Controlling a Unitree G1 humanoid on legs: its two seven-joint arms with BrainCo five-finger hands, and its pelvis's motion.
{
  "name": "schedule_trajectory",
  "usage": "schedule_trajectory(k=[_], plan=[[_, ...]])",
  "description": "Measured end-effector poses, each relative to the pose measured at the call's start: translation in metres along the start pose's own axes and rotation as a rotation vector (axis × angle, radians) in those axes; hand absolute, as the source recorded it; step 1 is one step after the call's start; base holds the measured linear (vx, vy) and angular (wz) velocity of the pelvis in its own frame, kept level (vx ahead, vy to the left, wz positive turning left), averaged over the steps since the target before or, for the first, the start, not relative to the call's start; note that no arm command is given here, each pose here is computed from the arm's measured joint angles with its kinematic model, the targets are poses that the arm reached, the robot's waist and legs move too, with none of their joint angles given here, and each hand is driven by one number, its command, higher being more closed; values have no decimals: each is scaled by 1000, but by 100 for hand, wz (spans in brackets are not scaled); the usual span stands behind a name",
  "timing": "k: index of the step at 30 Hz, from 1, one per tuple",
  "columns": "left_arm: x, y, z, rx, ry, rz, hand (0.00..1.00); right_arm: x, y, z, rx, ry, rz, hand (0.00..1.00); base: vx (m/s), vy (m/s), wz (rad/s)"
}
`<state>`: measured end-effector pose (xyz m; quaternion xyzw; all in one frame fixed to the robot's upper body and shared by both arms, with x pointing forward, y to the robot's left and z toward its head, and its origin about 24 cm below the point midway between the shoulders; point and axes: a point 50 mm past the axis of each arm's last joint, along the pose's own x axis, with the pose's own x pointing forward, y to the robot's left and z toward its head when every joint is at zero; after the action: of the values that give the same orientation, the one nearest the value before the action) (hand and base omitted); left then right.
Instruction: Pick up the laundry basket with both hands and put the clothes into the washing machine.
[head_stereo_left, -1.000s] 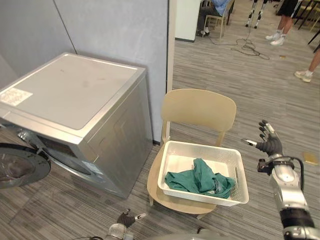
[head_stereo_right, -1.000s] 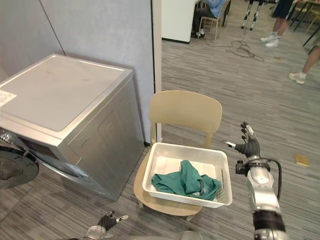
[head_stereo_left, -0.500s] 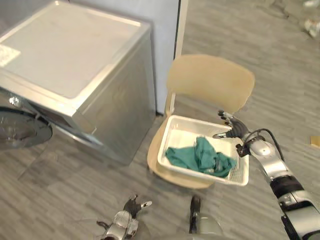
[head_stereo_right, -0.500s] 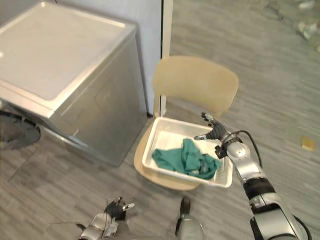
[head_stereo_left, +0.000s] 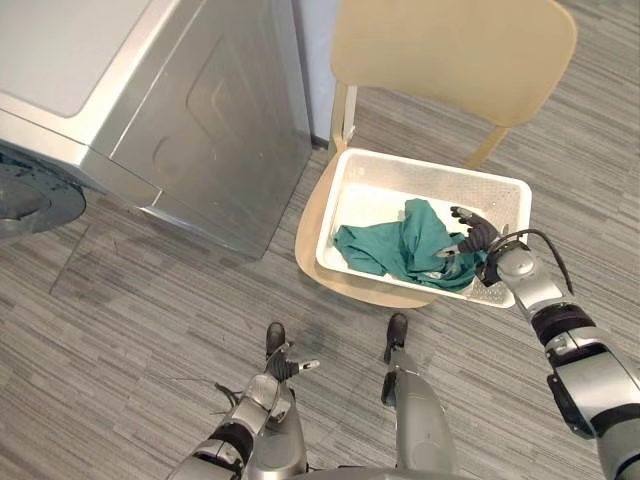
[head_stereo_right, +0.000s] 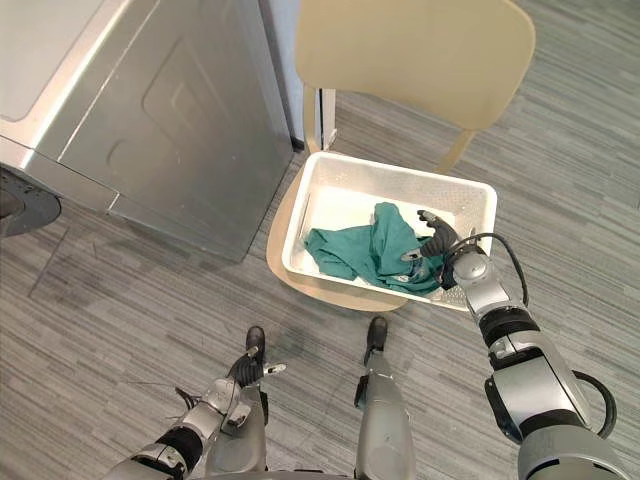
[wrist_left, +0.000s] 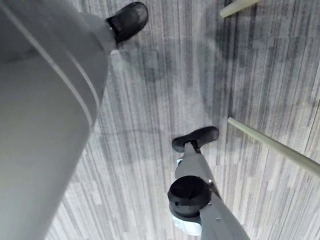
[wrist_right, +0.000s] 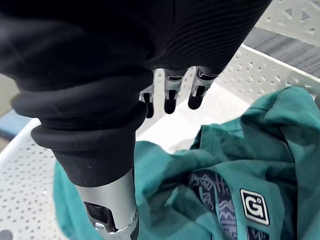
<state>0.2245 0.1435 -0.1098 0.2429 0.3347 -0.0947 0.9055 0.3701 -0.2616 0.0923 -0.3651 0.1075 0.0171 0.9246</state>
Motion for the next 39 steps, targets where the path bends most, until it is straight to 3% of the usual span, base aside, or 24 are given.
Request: schedule_trajectory(k=[7, 16, 22, 25, 26, 32, 39], plan=[[5, -3, 22, -43, -50, 20, 0, 8, -31, 25, 35, -35, -141, 0, -27, 19, 9], [11, 3, 56, -120, -121, 78, 0, 15, -3, 31, 49, -15, -91, 0, -27, -13, 21], [9, 25, 126, -151, -353, 164, 0, 12, -33, 38, -54, -48, -236, 0, -92, -53, 51], [8, 27, 130, -163, -369, 181, 0, 10, -43, 37, -149, -36, -278, 0, -83, -67, 22], [8, 28, 130, -174, -367, 191, 0, 10, -45, 39, -172, -41, -283, 100, -70, -74, 4], [5, 31, 140, -226, -394, 204, 0, 8, -62, 46, -378, -52, -332, 100, -66, -62, 0], [5, 33, 133, -296, -365, 227, 0, 4, -73, 36, -439, 19, -350, 100, -23, -41, 5]])
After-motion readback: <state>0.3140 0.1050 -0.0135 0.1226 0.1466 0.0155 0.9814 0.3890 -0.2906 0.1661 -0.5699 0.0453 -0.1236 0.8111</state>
